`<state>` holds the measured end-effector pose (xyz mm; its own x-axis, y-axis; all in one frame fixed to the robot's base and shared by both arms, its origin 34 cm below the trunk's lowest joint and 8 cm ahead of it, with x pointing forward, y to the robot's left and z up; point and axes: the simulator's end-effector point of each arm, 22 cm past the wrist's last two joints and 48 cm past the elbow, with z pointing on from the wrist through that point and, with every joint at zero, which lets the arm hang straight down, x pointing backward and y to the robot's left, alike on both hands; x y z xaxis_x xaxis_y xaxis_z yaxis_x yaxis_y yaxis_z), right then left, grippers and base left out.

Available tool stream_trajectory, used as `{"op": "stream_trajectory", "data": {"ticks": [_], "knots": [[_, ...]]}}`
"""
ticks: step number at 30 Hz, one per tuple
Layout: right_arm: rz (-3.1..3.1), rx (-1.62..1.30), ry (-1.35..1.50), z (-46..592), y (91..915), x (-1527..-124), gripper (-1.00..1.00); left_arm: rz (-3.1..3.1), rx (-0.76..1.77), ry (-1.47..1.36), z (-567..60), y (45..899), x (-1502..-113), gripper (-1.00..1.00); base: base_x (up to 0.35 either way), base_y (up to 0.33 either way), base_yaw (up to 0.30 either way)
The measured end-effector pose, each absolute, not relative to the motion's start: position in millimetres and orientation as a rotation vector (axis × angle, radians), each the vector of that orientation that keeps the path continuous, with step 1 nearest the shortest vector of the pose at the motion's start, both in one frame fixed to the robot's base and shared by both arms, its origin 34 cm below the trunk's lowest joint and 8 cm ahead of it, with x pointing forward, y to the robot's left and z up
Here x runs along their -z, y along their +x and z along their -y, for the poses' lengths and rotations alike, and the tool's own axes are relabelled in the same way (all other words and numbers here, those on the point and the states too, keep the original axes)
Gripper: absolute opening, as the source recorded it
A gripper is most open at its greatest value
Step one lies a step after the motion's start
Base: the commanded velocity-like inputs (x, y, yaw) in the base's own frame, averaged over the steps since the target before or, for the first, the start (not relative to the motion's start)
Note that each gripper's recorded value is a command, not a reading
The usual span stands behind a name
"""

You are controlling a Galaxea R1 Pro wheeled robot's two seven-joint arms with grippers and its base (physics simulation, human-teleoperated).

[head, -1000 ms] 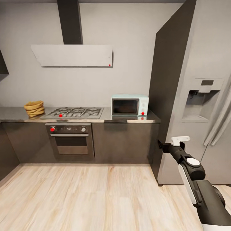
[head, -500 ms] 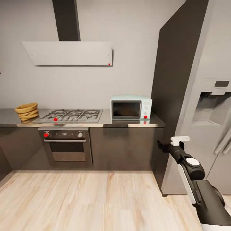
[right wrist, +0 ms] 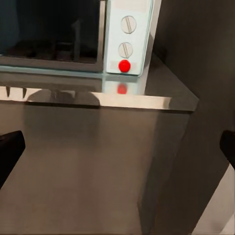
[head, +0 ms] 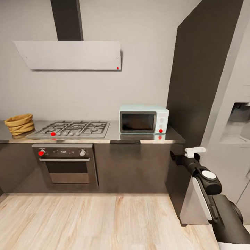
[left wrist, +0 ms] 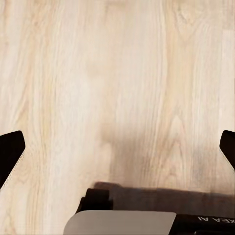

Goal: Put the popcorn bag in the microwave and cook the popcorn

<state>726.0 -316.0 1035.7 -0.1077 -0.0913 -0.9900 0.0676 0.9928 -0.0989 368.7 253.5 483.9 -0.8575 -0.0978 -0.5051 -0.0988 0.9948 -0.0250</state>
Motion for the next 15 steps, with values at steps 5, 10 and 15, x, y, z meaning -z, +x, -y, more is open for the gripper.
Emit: {"op": "stream_trajectory", "data": {"ticks": [5,10,15], "knots": [[-1.672,0.134,-0.018,315.8,725.9,-1036.1,1.00,-2.608,-0.003,-0.138,-253.7,368.7,-484.0,1.00,0.345,0.000,0.000],[-1.673,0.133,-0.019,315.7,726.0,-1035.7,1.00,-2.607,-0.002,-0.139,-253.3,368.7,-484.0,1.00,0.345,0.000,0.000],[-1.673,0.134,-0.019,315.8,725.9,-1036.1,1.00,-2.607,-0.003,-0.139,-253.5,368.7,-484.0,1.00,0.345,0.000,0.000]]}}
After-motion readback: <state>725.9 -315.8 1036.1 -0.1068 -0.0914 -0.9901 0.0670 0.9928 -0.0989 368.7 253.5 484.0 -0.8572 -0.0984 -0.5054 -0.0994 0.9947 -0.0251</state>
